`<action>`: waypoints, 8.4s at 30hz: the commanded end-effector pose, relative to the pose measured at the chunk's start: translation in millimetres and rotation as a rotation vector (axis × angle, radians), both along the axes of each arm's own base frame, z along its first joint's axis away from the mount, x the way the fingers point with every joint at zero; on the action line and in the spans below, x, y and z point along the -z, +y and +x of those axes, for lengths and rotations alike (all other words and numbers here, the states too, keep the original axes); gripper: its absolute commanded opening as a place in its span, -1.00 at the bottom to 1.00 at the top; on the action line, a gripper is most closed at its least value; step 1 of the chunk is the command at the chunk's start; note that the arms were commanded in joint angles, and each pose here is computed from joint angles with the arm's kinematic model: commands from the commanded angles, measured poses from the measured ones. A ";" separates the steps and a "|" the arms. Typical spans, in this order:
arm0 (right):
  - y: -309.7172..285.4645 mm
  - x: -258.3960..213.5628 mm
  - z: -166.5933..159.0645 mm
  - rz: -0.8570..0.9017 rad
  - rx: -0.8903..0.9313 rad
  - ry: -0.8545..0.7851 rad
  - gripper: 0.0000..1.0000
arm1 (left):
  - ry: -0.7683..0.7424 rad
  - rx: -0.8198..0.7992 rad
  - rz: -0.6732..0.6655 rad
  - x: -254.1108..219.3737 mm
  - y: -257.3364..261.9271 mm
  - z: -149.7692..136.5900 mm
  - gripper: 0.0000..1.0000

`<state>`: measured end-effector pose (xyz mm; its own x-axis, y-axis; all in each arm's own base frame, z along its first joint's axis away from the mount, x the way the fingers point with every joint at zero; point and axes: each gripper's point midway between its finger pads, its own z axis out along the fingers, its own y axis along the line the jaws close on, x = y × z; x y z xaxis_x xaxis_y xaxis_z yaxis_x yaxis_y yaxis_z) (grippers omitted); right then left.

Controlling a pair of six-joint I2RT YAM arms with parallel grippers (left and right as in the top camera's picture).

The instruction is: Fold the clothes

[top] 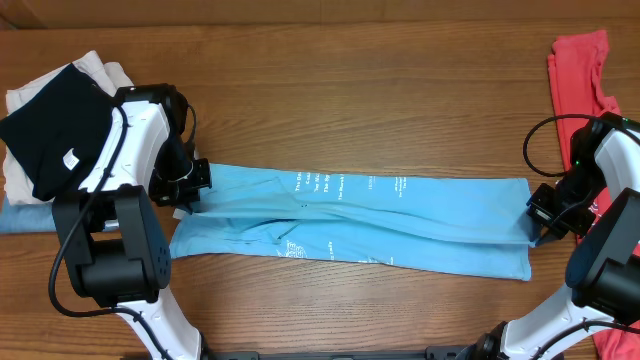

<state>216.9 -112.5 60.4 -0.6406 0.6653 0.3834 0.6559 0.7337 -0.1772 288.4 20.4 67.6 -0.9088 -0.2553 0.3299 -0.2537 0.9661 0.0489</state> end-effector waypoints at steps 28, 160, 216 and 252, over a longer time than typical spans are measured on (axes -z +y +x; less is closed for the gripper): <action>-3.6 -3.4 1.5 -0.021 0.008 -0.026 -0.79 | -0.069 -0.005 0.052 -1.2 7.8 11.4 -0.35; 258.7 -2.2 88.5 0.129 -0.752 -0.276 -0.92 | -0.165 -0.026 -0.048 3.1 -8.6 34.0 -0.30; 275.9 0.3 52.0 0.080 -0.811 -0.184 -0.02 | -0.165 -0.027 -0.048 3.1 -8.6 34.0 -0.28; 255.8 -92.6 97.2 0.149 -0.739 -0.539 0.12 | -0.231 0.112 -0.296 -2.5 -43.7 42.6 0.50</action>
<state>300.2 169.1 139.0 -0.9967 -0.0791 0.0159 -0.0753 0.9828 0.1686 328.2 -8.8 60.1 -0.9667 -0.1607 0.1991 -0.1974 0.9635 -0.1807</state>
